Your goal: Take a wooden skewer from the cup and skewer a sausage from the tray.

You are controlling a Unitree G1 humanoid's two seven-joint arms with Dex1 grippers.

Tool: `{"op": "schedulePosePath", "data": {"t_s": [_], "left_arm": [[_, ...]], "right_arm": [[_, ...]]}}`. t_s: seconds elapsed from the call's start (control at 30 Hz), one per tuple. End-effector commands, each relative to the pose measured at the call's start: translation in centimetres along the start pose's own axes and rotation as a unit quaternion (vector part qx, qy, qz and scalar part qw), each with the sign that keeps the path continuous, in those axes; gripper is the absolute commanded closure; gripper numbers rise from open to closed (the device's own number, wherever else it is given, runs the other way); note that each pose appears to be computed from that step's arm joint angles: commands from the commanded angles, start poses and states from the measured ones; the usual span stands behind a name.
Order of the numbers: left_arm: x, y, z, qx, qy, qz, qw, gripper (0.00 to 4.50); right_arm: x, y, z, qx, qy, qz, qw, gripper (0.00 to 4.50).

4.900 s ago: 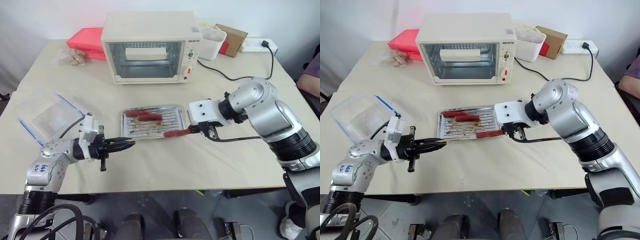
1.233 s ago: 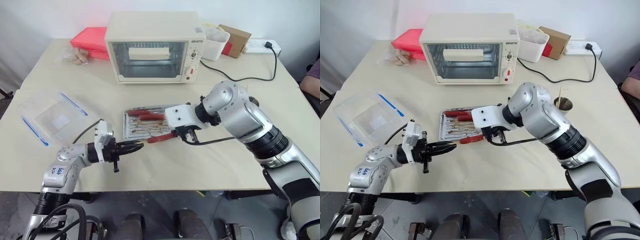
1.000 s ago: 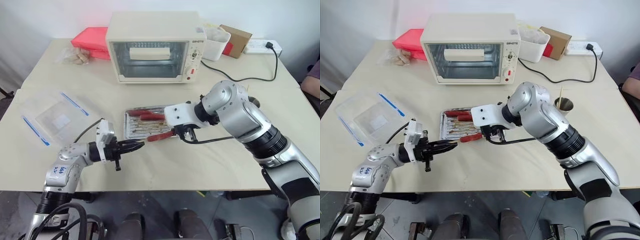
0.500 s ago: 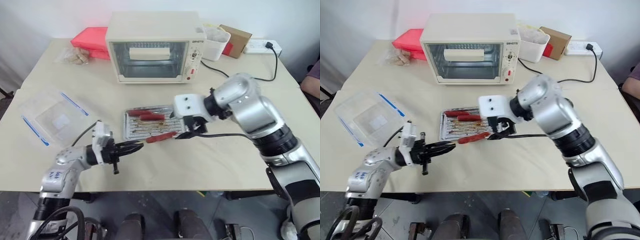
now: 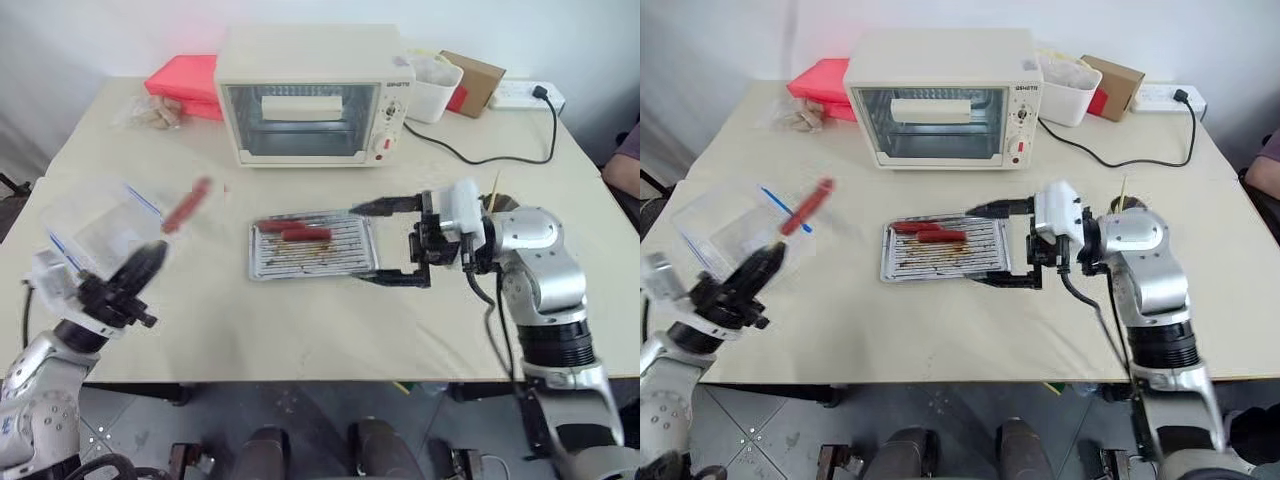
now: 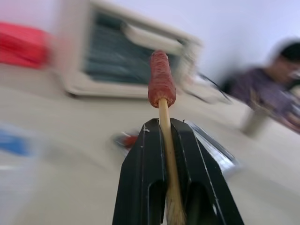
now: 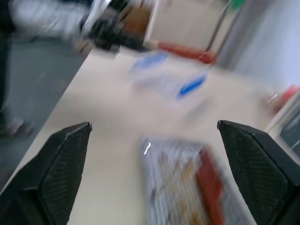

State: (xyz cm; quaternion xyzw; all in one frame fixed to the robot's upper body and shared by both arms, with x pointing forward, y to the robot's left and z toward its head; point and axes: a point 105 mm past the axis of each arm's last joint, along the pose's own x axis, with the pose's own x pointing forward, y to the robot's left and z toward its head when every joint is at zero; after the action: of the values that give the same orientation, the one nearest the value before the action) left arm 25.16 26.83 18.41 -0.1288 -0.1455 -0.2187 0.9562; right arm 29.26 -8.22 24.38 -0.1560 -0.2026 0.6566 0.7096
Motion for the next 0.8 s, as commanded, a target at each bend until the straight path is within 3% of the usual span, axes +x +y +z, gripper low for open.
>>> {"op": "schedulePosePath", "data": {"t_s": [0.03,0.23,0.33,0.53,0.67,0.8], "left_arm": [[-2.1,1.5,1.4,0.026,-0.042,0.113,0.992,4.37],[-3.7,2.6,2.1,0.032,-0.084,0.255,0.963,4.37],[-3.6,2.3,2.3,0.052,-0.073,0.309,0.947,4.37],[-1.8,3.8,-0.2,0.026,0.003,0.414,0.910,4.37],[0.7,3.3,-0.3,0.042,0.029,0.391,0.919,4.37],[1.5,4.0,-0.7,0.038,0.055,0.409,0.910,4.37]], "right_arm": [[-0.7,-1.1,2.4,-0.016,-0.081,-0.061,0.995,0.02],[-1.5,0.4,0.2,-0.006,-0.051,-0.036,0.998,0.02],[-1.8,0.6,-0.2,0.004,-0.045,-0.037,0.998,0.02],[-1.9,0.7,-0.6,0.013,-0.044,-0.031,0.998,0.02],[-2.0,1.0,-1.0,0.011,-0.034,-0.027,0.999,0.02],[-2.1,1.4,-1.2,0.011,-0.032,-0.030,0.999,0.02]]}}
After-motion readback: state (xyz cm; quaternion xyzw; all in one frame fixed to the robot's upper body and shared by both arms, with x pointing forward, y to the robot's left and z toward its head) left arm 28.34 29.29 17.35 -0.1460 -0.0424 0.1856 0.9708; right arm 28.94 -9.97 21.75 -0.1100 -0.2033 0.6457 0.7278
